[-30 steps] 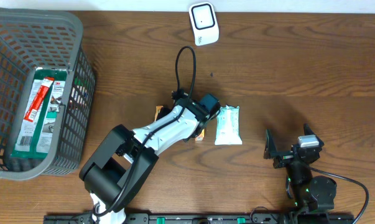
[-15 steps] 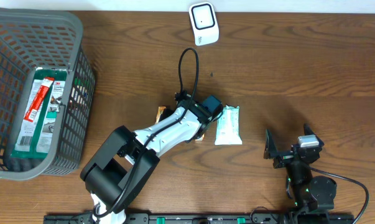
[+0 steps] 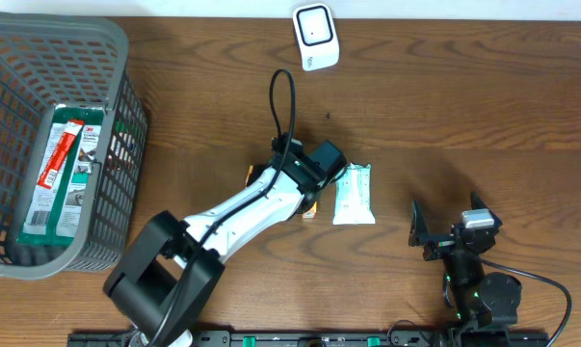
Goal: Scan the item barcode
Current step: 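Open the left gripper and move it back over the basket, then lower the left gripper into the basket toward the red-strip glove pack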
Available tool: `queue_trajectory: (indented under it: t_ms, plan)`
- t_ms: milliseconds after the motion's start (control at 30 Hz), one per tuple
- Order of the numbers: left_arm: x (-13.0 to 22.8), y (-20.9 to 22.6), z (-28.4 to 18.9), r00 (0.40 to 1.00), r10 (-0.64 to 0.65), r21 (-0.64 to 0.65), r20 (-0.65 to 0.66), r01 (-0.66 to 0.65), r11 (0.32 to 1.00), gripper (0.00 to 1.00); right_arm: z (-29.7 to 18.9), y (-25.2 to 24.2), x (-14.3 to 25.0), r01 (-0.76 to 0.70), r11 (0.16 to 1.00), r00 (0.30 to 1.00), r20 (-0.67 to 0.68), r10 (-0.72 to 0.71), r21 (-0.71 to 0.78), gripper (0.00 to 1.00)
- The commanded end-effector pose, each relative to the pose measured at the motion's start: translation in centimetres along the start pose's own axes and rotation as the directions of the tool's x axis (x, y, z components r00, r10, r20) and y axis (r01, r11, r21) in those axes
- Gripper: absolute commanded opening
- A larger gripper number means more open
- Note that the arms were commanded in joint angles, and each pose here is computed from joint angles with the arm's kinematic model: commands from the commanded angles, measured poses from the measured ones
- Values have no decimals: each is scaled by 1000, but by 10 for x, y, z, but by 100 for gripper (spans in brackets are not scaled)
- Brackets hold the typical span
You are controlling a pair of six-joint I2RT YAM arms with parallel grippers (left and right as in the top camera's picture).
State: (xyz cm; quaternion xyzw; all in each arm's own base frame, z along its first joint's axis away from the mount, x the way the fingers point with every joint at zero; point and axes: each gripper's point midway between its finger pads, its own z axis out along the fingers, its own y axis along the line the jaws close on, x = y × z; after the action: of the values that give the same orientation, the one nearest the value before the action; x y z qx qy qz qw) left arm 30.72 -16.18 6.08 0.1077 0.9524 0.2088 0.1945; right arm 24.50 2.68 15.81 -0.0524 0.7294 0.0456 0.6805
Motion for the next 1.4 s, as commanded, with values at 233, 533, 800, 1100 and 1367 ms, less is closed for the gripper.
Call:
queue_trajectory:
  t_ms: [233, 533, 800, 1100, 1367]
  plan:
    - [-62, 44, -83, 966, -196, 131, 171, 175, 976, 45, 0, 3, 1, 5, 1000, 1000, -3, -5, -10, 99]
    - [-113, 227, -176, 736, -591, 185, 330, 564, 805, 66, 0, 3, 1, 5, 1000, 1000, -3, -5, -10, 99]
    - [-66, 392, -137, 461, -801, -8, 382, 868, 496, 66, 0, 3, 1, 5, 1000, 1000, -3, -5, -10, 99]
    - [-20, 428, -21, 420, -896, -148, 143, 904, 401, 67, 0, 3, 1, 5, 1000, 1000, -3, -5, -10, 99]
    - [7, 416, 79, 590, -801, -242, -106, 766, 596, 79, 0, 3, 1, 5, 1000, 1000, -3, -5, -10, 99]
